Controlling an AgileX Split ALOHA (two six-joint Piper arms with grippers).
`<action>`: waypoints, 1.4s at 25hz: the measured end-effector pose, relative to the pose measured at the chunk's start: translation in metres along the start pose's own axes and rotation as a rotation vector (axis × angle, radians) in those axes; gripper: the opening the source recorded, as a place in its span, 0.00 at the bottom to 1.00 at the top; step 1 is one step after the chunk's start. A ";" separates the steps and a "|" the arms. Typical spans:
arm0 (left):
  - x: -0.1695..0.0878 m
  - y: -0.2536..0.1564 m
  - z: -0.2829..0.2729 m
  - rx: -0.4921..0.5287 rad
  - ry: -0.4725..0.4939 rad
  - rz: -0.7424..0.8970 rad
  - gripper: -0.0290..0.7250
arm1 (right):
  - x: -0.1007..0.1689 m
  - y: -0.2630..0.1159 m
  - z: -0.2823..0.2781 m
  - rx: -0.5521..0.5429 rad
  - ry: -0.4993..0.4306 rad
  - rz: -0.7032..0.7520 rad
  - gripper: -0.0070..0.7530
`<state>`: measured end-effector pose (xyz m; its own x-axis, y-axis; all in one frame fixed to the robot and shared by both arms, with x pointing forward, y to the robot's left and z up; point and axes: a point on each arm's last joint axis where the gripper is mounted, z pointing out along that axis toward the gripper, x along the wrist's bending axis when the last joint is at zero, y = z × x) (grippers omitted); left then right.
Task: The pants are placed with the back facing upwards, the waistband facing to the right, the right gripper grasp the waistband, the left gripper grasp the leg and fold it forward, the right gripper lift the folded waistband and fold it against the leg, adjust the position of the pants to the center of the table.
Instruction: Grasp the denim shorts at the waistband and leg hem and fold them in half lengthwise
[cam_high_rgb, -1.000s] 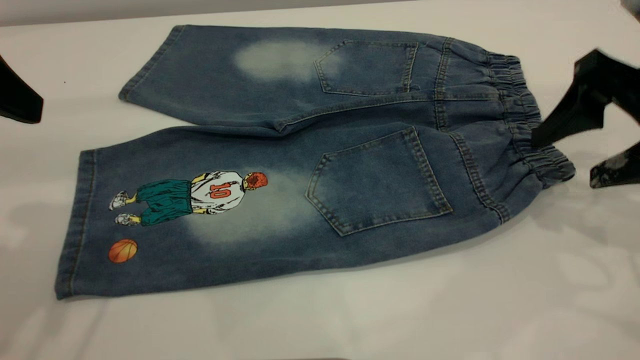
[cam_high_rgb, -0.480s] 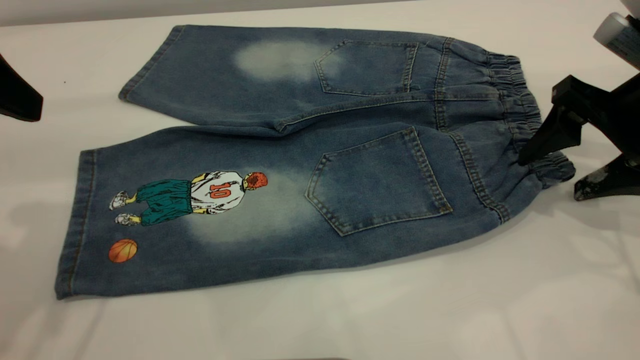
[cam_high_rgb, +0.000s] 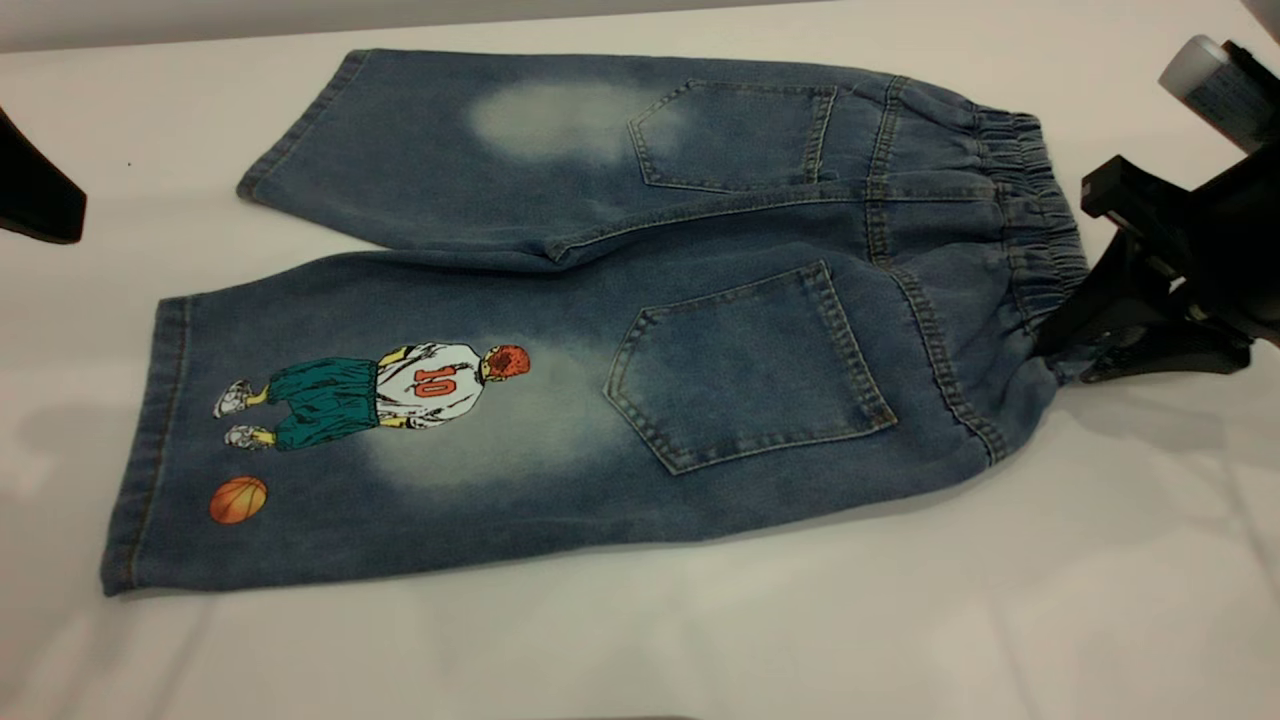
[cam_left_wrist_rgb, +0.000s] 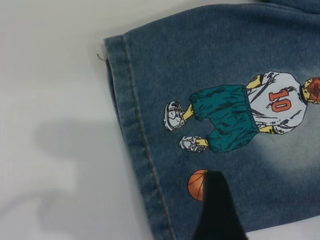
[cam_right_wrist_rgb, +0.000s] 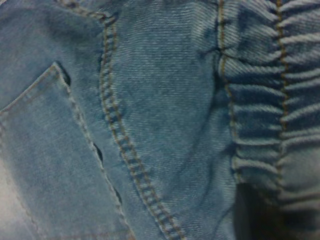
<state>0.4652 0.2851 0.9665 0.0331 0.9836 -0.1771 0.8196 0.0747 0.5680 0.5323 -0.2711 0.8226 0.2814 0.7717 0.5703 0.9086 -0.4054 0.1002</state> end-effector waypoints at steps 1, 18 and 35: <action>0.000 0.000 0.000 0.001 0.000 0.000 0.62 | 0.000 0.000 0.000 0.001 0.003 -0.011 0.10; 0.025 -0.038 0.053 0.412 0.137 -0.116 0.62 | 0.010 0.007 -0.001 0.010 0.063 -0.088 0.06; 0.017 -0.067 0.117 0.487 0.148 -0.037 0.62 | 0.011 0.007 -0.001 0.011 0.068 -0.105 0.06</action>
<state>0.4771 0.2782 0.8314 -0.0533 0.9971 -0.0538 0.9914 0.0593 0.1168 0.5417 -0.2664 0.8301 0.1636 0.7747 0.6108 0.9353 -0.3187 0.1537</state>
